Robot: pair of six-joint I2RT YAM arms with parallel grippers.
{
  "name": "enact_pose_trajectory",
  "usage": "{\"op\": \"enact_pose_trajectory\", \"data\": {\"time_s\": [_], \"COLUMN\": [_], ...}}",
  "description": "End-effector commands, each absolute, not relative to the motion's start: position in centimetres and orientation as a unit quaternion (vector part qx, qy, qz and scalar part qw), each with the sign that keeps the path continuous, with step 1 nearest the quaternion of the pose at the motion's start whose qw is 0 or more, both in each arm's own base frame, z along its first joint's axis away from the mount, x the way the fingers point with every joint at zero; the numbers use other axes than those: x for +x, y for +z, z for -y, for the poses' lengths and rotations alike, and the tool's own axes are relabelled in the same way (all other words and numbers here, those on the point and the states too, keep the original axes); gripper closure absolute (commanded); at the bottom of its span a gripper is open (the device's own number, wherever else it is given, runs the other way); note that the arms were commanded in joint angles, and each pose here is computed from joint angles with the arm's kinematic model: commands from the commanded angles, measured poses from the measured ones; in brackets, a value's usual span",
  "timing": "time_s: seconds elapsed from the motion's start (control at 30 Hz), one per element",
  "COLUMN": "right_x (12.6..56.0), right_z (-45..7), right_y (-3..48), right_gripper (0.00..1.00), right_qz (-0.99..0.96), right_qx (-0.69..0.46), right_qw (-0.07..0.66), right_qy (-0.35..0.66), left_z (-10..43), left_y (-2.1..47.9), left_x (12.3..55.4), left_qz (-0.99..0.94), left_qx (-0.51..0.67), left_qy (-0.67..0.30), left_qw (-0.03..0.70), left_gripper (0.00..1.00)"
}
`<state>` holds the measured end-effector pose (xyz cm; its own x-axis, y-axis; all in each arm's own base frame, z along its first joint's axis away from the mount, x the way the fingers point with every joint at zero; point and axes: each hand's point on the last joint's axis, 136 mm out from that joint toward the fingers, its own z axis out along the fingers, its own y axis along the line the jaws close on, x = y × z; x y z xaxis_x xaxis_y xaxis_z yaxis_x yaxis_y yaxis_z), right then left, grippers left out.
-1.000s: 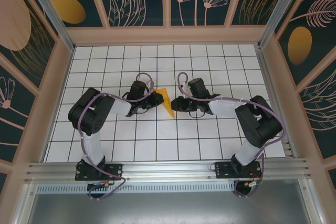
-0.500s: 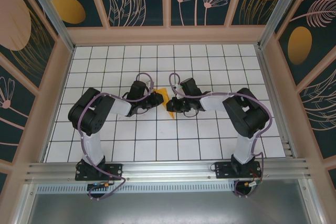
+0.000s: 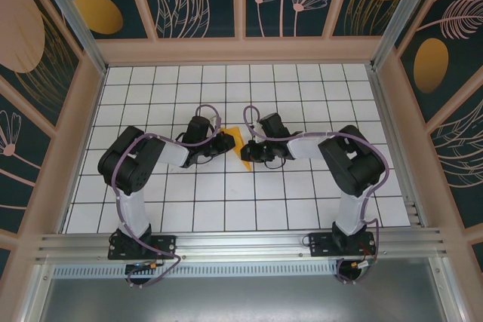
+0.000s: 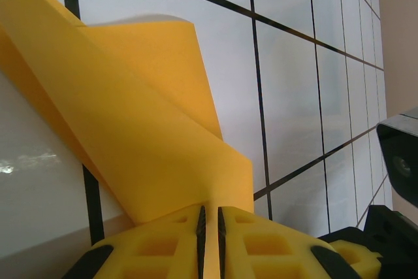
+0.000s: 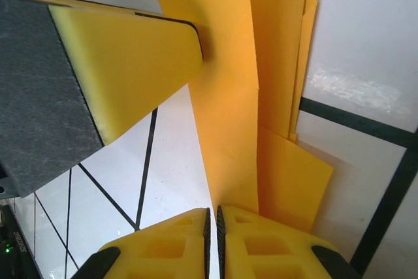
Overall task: Fold a paper plane with a square sheet of paper (pick it up from the middle)
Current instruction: Fold the wing for the fifth time at the center of the table.
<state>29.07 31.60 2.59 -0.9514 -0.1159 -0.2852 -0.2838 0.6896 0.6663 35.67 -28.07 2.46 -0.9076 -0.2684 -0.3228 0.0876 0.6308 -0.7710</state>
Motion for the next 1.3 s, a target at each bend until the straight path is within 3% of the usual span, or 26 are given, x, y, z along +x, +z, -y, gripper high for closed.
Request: {"op": "enact_pose_trajectory", "data": {"time_s": [0.0,0.3,0.6,1.0,1.27], "right_x": [28.2,27.8,27.1,24.8,26.0], "right_z": [-30.4,-29.3,-30.6,-28.8,-30.1], "right_y": [0.7,-1.2,2.8,-1.1,3.1], "right_gripper": [0.86,0.87,0.87,0.87,0.87], "right_qz": [-0.925,-0.94,-0.919,-0.938,-0.92], "right_qx": [-0.099,-0.087,-0.117,-0.101,-0.122], "right_qw": [0.088,0.07,0.091,0.045,0.09], "right_qy": [0.357,0.322,0.365,0.329,0.363], "left_z": [27.9,27.7,27.5,27.4,26.8], "left_y": [1.6,1.1,0.6,0.3,-0.6], "left_x": [35.6,35.6,35.5,35.5,35.6], "left_qz": [-0.888,-0.893,-0.897,-0.899,-0.909], "left_qx": [-0.061,-0.067,-0.072,-0.075,-0.088], "left_qy": [-0.41,-0.4,-0.392,-0.388,-0.365], "left_qw": [0.199,0.194,0.191,0.187,0.178], "left_gripper": [0.82,0.82,0.82,0.82,0.85]}}
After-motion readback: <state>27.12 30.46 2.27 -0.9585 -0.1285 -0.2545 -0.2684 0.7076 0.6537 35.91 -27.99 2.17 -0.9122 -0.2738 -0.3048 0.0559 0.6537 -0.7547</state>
